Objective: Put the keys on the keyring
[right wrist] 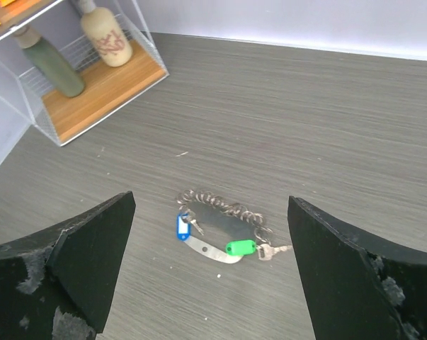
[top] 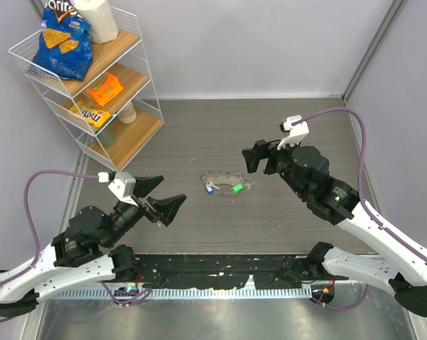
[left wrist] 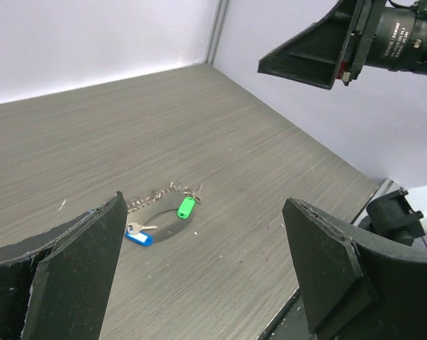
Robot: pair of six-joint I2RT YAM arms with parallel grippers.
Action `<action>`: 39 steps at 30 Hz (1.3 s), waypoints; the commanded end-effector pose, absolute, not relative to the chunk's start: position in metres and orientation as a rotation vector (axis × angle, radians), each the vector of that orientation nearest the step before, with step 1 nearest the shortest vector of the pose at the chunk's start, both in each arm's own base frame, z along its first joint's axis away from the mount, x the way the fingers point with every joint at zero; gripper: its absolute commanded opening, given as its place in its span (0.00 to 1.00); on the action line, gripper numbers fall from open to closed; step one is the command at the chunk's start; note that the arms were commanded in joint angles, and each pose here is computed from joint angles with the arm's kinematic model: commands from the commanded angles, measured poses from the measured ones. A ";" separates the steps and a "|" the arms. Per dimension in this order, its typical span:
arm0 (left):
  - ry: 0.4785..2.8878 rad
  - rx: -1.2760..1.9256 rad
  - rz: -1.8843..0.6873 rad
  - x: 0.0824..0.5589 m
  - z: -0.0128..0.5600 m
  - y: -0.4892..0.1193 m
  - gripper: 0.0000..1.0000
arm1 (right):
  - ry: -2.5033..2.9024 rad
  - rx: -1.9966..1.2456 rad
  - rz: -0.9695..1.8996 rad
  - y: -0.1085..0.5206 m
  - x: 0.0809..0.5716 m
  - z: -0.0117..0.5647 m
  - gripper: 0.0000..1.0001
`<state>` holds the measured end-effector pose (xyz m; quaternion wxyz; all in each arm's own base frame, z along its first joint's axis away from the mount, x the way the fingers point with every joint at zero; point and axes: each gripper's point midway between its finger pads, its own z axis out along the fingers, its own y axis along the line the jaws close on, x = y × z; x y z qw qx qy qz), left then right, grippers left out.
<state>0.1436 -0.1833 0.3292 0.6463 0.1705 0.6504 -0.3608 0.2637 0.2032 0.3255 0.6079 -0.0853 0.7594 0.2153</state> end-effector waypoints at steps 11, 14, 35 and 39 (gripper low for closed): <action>1.421 0.432 -0.732 0.149 0.371 -0.176 1.00 | 1.711 -0.010 0.406 0.156 0.256 0.354 0.95; 1.422 0.435 -0.733 0.149 0.370 -0.178 1.00 | 1.709 -0.025 0.417 0.159 0.256 0.354 0.96; 1.418 0.439 -0.738 0.150 0.368 -0.182 1.00 | 1.677 -0.021 0.459 0.161 0.253 0.365 0.95; 1.416 0.438 -0.736 0.150 0.368 -0.181 1.00 | 1.676 -0.046 0.413 0.158 0.256 0.365 0.95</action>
